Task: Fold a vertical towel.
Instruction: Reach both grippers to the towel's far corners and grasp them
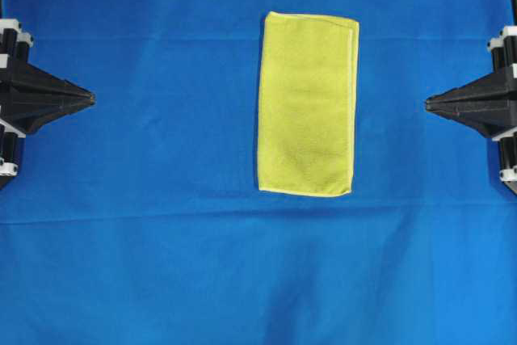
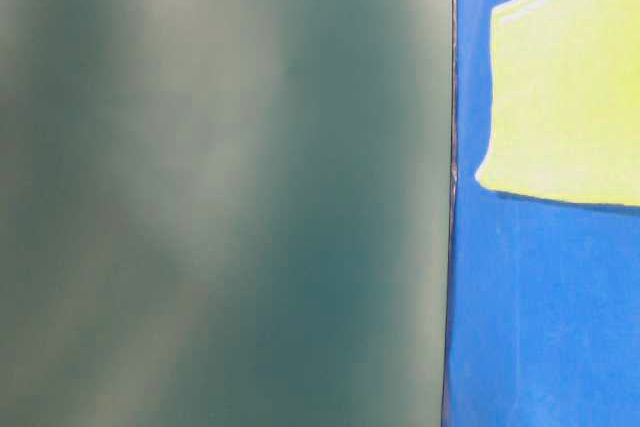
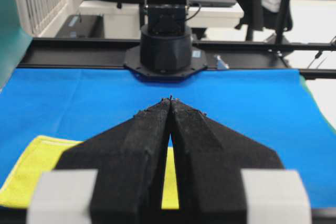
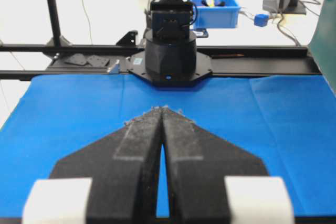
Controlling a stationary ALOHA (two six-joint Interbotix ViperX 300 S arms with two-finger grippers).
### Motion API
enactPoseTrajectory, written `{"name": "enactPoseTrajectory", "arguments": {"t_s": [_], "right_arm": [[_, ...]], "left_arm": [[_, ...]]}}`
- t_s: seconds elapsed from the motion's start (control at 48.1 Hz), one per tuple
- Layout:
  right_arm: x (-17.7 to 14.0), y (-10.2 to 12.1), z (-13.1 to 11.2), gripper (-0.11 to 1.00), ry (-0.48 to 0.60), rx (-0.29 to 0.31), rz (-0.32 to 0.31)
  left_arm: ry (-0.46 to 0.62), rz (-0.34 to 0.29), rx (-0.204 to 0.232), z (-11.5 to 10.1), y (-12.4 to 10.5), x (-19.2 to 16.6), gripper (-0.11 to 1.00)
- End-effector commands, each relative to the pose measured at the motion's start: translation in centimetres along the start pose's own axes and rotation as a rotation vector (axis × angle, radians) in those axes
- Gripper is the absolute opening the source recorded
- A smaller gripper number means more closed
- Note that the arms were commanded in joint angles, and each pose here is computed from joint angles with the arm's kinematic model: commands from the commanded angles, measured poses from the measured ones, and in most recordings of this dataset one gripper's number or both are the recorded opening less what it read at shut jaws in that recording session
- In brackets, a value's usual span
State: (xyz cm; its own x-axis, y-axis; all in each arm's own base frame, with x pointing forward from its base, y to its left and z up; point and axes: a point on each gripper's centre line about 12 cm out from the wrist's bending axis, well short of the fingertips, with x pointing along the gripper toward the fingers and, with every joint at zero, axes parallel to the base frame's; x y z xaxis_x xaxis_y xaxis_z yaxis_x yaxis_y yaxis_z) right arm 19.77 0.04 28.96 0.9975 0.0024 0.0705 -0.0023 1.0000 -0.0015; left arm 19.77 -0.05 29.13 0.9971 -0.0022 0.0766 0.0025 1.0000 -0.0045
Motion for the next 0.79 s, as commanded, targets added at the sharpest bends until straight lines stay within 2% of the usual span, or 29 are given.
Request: {"name": "enactPoseTrajectory", "arguments": {"t_s": [0.0,0.104,0.291,0.644,0.707,0.769], "right_arm": [[0.4,-0.2,1.1,0.0,-0.026,0.004,-0.009],[0.7,-0.8,0.3,0.0,0.027,0.007,-0.039],[1.5,-2.6,-1.0,0.0,0.133,0.05,-0.126],[3.1,-7.4,-5.7,0.01,0.341,0.1,-0.322],[3.5,-8.6,-6.6,0.01,0.382,0.11,-0.362],[3.8,-9.7,-7.5,0.05,0.421,0.121,-0.397]], "left_arm": [[-0.015,0.008,-0.054,0.8,0.1,0.5,0.0],[-0.014,0.008,-0.055,0.7,0.1,0.9,0.0],[0.01,0.028,-0.055,-0.3,0.5,2.5,0.0],[0.159,0.163,-0.059,-4.1,4.2,7.6,0.01],[0.192,0.19,-0.058,-5.0,5.1,8.6,0.05],[0.224,0.221,-0.063,-5.9,6.2,9.7,0.18]]}}
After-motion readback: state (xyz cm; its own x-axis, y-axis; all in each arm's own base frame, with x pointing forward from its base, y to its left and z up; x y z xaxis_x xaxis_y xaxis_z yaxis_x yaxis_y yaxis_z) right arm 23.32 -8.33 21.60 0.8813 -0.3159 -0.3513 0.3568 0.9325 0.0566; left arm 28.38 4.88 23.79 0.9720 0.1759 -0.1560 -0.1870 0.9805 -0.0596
